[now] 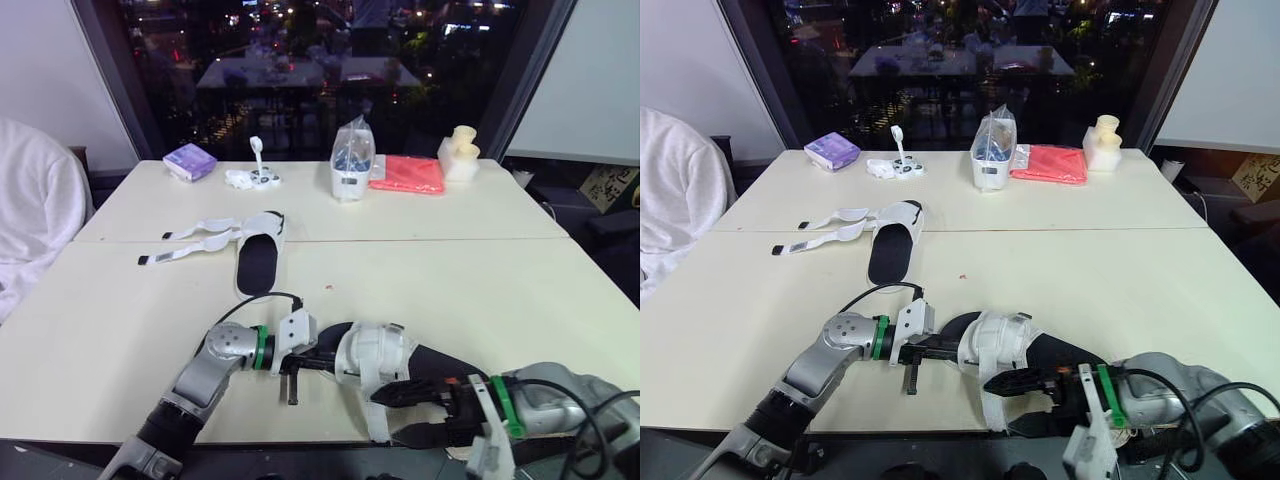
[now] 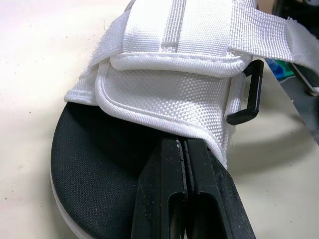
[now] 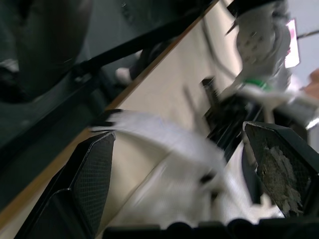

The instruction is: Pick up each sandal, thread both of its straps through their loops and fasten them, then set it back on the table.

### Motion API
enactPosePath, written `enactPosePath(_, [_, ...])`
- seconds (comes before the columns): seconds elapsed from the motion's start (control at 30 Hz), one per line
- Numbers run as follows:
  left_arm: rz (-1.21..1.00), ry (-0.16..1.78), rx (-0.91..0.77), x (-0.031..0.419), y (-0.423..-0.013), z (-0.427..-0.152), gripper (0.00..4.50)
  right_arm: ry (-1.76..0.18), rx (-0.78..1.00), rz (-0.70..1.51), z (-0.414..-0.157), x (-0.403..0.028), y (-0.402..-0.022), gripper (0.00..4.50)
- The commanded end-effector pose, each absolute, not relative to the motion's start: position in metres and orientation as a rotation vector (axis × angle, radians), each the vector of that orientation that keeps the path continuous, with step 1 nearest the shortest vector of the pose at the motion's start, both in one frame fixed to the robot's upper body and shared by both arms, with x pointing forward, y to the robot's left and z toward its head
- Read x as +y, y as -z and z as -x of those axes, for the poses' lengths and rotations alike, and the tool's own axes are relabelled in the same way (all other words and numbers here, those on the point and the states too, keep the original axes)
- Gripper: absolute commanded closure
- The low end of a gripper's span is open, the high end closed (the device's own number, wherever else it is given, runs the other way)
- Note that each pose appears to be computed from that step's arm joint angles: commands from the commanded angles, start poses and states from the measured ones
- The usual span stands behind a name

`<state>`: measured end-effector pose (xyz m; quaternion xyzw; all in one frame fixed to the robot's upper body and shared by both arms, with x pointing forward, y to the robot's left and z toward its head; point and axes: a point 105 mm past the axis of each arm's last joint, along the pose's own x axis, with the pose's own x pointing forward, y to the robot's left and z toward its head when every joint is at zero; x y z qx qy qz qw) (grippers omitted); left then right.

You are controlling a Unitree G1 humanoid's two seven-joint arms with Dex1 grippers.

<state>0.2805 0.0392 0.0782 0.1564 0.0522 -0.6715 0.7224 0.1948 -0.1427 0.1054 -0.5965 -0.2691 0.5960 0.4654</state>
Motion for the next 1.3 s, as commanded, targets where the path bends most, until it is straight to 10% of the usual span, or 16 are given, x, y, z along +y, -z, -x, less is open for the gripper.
enactPosePath(0.03, [-0.348, 1.495, 0.163, 0.037, -0.064, -0.275, 4.5, -1.356, -0.611, 1.452, -0.205, -0.158, -0.121, 0.04])
enactPosePath(0.9, [-0.369, 1.459, 0.133, 0.036, -0.064, -0.279, 4.5, -1.11, -0.126, 1.299, -0.255, -0.192, -0.108, 0.04])
enactPosePath(1.3, [-0.386, 1.416, 0.125, 0.037, -0.062, -0.283, 4.5, -1.337, 0.62, 0.348, -0.206, -0.173, -0.165, 0.04])
